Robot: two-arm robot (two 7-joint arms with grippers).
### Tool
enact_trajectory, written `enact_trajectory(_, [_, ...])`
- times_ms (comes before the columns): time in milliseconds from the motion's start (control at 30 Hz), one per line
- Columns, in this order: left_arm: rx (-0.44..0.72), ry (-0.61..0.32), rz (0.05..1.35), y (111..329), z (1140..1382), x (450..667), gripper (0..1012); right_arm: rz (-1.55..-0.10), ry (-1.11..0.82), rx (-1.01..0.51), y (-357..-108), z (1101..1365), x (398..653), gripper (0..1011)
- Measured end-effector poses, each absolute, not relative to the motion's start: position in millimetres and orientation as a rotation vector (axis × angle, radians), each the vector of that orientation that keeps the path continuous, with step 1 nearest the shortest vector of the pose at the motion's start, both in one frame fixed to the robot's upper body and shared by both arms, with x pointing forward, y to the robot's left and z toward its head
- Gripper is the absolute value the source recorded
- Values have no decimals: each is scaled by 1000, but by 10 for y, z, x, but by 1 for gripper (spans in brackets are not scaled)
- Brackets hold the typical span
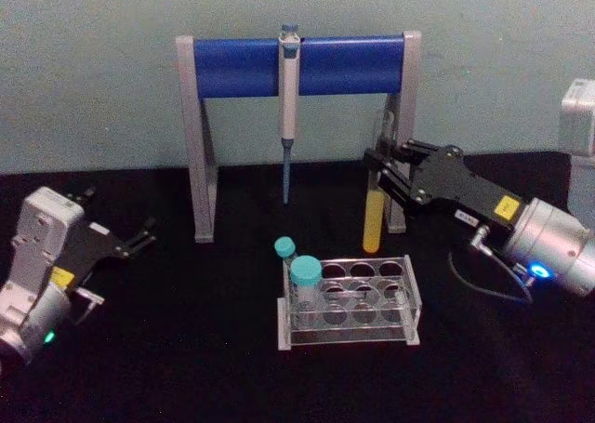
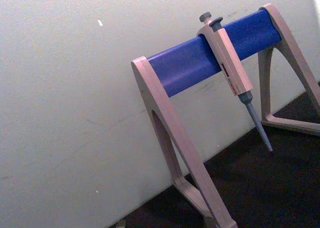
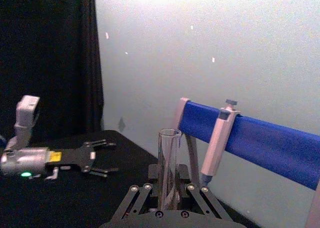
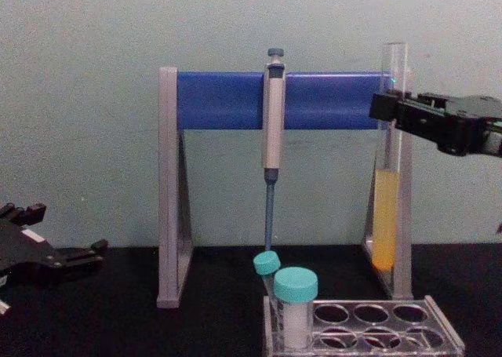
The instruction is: Pick up the test tube from the test tube rack, shake it, then place it back into the test tube rack.
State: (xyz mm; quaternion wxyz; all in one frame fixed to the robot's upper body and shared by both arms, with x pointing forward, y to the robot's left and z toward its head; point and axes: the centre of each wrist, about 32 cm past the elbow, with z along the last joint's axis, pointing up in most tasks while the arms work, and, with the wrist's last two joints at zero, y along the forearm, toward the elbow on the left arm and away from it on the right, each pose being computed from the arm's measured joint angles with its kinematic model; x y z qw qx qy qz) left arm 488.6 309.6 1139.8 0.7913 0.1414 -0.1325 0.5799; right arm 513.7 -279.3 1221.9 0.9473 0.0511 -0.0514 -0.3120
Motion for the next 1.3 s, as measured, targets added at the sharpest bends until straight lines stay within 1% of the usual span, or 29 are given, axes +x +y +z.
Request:
enact_trajectory(367, [304,-285,1248,3097,11398,4886,1001,-629,-83,120,-2903,12074,5084,229])
enact_trajectory(1300, [304,-285,1248,3097,11398,4886,1001,-636,-52,117,-2783,11824,5252,229])
